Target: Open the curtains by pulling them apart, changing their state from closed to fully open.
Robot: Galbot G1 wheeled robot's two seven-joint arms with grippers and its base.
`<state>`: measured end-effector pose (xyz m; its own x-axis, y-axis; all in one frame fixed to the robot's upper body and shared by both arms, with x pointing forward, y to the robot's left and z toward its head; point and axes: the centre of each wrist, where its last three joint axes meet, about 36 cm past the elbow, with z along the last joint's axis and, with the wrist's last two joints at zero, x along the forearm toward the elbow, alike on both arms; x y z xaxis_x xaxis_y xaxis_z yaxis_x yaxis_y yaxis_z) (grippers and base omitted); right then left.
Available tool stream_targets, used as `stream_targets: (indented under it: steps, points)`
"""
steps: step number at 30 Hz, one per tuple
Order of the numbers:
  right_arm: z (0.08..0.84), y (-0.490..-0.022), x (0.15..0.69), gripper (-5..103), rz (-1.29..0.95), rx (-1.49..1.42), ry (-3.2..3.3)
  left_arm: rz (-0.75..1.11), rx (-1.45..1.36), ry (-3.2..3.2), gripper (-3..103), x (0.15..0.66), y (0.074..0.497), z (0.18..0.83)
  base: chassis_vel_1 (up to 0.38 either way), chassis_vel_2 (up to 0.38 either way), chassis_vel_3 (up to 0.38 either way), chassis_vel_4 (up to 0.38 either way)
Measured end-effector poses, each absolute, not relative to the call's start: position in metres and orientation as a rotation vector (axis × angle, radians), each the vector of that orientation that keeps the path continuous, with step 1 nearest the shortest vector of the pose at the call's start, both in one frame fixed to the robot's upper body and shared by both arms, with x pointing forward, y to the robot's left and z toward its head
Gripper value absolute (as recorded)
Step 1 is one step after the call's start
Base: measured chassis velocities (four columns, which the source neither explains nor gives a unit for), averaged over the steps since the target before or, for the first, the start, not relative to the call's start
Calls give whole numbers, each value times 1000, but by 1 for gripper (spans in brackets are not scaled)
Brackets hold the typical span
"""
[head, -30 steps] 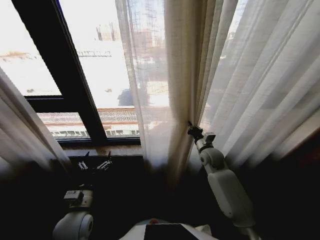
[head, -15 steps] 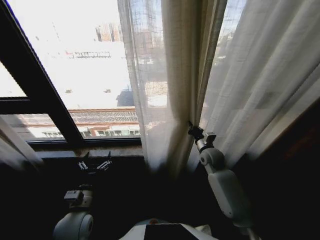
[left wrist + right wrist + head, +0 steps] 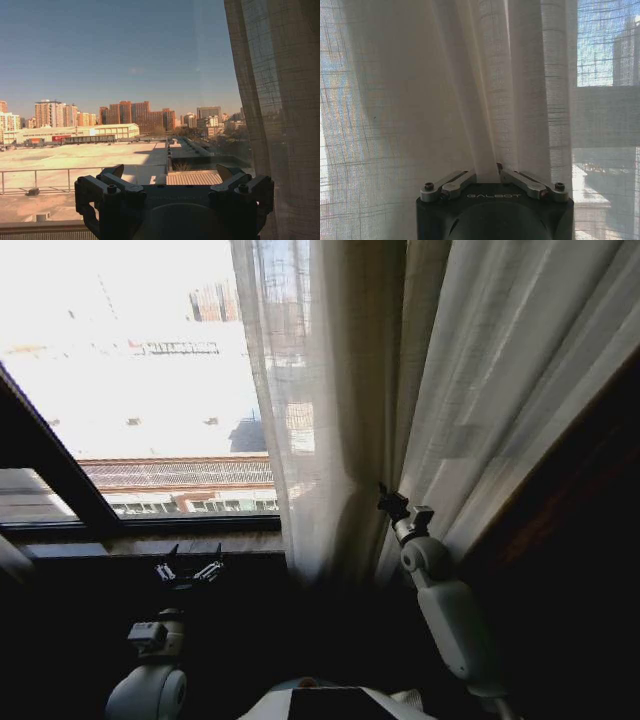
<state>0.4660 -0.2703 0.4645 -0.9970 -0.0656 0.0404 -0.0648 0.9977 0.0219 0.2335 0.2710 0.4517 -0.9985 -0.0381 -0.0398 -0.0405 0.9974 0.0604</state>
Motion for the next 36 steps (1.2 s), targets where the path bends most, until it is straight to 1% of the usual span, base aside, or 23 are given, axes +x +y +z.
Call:
stream_targets:
  steps: [12, 18, 36]
  points:
    - [463, -271, 465, 0, -31, 99, -3098, 97, -61, 3100, 100, 233, 271, 452, -342, -350, 349, 343]
    - [462, -271, 465, 0, -31, 98, -3096, 95, -57, 3101, 100, 233, 270, 451, -232, -222, 241, 241]
    - [456, -273, 464, 0, -27, 98, -3097, 95, -57, 3105, 100, 233, 270, 449, -74, -84, 75, 77]
